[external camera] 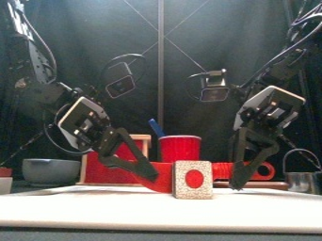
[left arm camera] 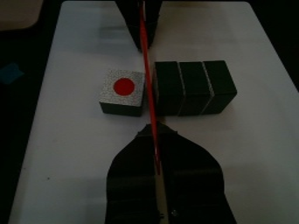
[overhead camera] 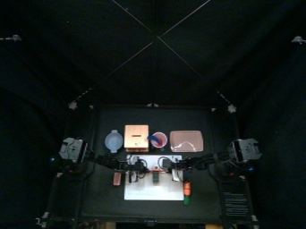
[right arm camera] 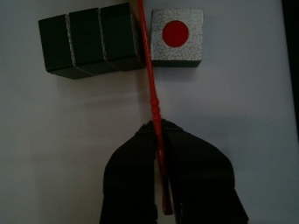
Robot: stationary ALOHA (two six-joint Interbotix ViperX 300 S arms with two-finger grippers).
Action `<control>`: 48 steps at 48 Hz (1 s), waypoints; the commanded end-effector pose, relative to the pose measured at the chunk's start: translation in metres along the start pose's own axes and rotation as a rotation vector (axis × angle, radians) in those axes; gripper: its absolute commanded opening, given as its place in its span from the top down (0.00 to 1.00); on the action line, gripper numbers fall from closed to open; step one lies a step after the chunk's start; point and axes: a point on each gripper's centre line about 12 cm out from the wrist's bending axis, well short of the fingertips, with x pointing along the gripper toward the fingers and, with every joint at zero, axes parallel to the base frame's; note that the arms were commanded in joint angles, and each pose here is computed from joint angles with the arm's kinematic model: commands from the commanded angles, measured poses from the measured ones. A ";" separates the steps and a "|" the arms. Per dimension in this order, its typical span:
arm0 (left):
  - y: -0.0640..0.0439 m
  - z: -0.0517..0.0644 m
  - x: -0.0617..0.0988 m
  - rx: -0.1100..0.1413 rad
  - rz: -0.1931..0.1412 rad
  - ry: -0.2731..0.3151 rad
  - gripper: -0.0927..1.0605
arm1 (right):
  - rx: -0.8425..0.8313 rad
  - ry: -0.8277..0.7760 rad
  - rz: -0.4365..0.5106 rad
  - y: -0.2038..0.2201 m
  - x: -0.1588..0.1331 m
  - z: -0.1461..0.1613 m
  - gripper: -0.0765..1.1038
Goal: Cut the sushi into 4 pieces with the knife
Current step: Cut the sushi into 4 pieces
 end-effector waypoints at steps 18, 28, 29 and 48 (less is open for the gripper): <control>0.012 0.036 -0.018 0.043 -0.001 -0.093 0.70 | 0.012 -0.073 -0.007 -0.005 -0.029 0.035 0.89; -0.019 0.062 -0.041 0.097 -0.083 -0.181 0.70 | -0.024 -0.142 0.062 0.024 -0.054 0.045 0.89; -0.021 0.062 -0.042 0.100 -0.089 -0.181 0.70 | -0.022 -0.142 0.065 0.025 -0.055 0.044 0.89; -0.035 0.034 -0.024 0.074 -0.105 -0.091 0.70 | -0.013 -0.082 0.070 0.030 -0.032 0.030 0.89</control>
